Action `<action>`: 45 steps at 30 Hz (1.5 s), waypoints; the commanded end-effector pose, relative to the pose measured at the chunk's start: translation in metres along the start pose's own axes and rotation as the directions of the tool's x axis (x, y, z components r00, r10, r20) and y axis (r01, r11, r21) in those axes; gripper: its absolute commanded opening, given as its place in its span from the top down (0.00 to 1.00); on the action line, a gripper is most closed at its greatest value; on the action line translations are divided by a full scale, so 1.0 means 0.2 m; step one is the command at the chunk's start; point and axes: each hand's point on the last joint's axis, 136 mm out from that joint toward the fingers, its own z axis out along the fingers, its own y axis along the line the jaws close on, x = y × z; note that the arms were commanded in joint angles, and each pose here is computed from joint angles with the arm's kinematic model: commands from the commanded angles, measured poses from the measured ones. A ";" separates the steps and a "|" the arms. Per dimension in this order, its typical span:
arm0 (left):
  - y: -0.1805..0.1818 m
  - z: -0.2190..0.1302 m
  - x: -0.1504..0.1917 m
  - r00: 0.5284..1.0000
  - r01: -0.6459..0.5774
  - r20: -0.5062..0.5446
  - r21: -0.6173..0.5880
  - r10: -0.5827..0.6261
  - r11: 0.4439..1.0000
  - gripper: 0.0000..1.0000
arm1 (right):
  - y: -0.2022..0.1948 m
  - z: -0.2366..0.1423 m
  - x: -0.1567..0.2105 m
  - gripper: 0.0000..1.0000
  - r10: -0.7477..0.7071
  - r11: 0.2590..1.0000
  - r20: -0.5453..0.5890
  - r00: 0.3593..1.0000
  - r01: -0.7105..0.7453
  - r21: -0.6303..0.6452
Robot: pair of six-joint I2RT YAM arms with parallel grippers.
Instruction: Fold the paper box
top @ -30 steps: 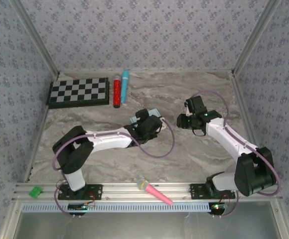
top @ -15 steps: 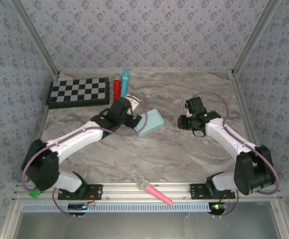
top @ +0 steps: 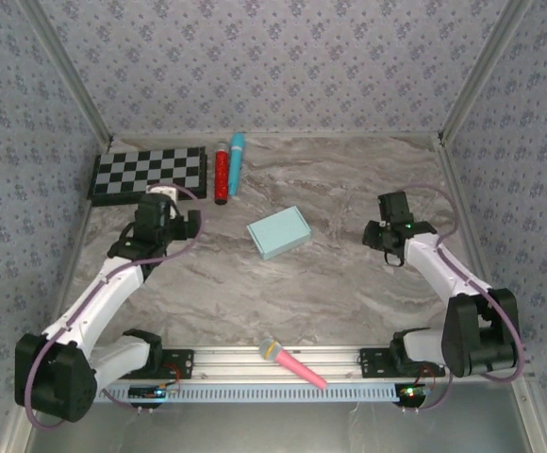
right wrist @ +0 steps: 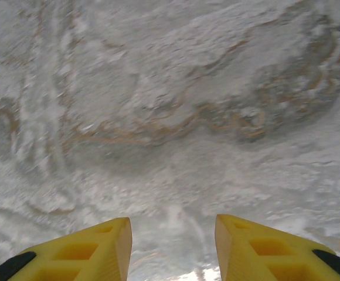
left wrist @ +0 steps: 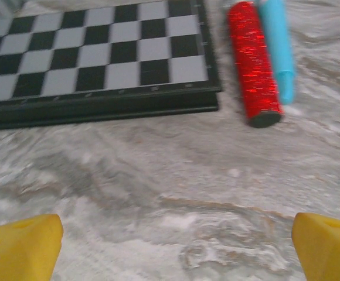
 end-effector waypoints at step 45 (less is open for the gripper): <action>0.21 0.47 0.16 0.956 0.006 0.293 0.086 -0.031 0.996 0.00 | -0.11 0.12 -0.38 0.38 -0.150 0.957 0.625 0.766 0.271 -0.103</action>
